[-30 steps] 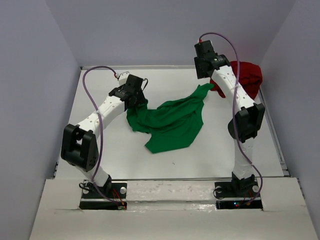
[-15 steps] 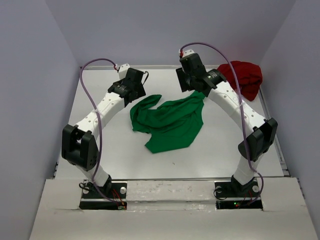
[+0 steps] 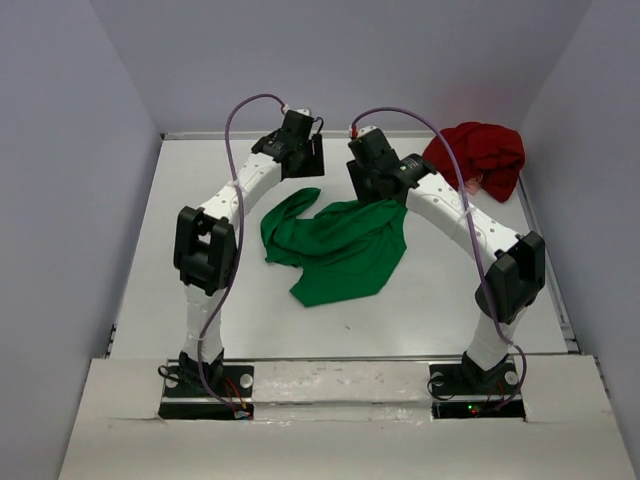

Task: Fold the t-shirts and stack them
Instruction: Move the tshirt to the center of the board

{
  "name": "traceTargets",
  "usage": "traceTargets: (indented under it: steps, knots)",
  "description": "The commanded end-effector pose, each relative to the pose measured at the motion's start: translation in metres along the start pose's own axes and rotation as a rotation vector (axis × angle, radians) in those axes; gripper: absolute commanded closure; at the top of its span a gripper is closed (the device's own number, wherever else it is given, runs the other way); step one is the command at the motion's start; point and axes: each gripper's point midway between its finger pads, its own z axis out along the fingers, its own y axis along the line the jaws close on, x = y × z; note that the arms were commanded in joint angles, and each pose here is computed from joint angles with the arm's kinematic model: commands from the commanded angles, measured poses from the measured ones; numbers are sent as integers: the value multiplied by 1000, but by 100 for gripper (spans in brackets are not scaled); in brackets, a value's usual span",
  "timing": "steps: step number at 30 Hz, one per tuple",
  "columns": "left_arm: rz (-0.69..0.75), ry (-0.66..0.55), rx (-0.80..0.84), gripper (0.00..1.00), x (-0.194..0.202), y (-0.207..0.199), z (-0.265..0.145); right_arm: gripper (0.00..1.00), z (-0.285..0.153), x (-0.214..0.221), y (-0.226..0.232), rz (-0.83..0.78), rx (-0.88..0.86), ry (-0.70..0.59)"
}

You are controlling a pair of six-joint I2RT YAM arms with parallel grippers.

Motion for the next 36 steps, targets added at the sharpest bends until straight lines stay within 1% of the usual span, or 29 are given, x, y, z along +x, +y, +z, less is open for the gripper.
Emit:
traceTargets:
  steps: [1, 2, 3, 4, 5, 6, 9, 14, 17, 22, 24, 27, 36]
  knots:
    - [127, 40, 72, 27, -15, -24, 3, 48, -11, -17, 1, 55, -21, -68]
    - [133, 44, 65, 27, -17, -25, 8, 48, -10, -17, 0, 55, -17, -67]
    - [142, 90, 46, 28, -5, -22, 28, 48, -9, -17, 0, 52, -13, -68]
    - [144, 56, 64, 28, -21, -31, 27, 49, -9, -17, -1, 52, -11, -68]
    - [157, 80, 52, 29, -18, -29, 30, 49, -9, -17, -2, 52, -4, -69]
    - [167, 102, 44, 29, -11, -28, 43, 49, -9, -17, -3, 52, 1, -70]
    - [198, 84, 26, 29, -15, -25, 52, 49, -11, -18, -6, 55, 12, -76]
    - [225, 134, -44, 30, 9, -7, 72, 50, -20, -18, -4, 77, -16, -86]
    - [231, 153, -82, 30, 19, 4, 78, 50, -26, -20, -6, 82, -24, -102]
    - [236, 154, -97, 31, 23, 8, 83, 50, -32, -20, -9, 88, -23, -112]
    - [248, 177, -102, 31, 29, 11, 88, 50, -34, -18, -9, 90, -31, -112]
    - [261, 181, -103, 31, 30, 12, 93, 51, -38, -17, -10, 96, -34, -120]
    - [276, 160, -29, 32, 23, 0, 98, 52, -36, -11, -11, 95, -26, -110]
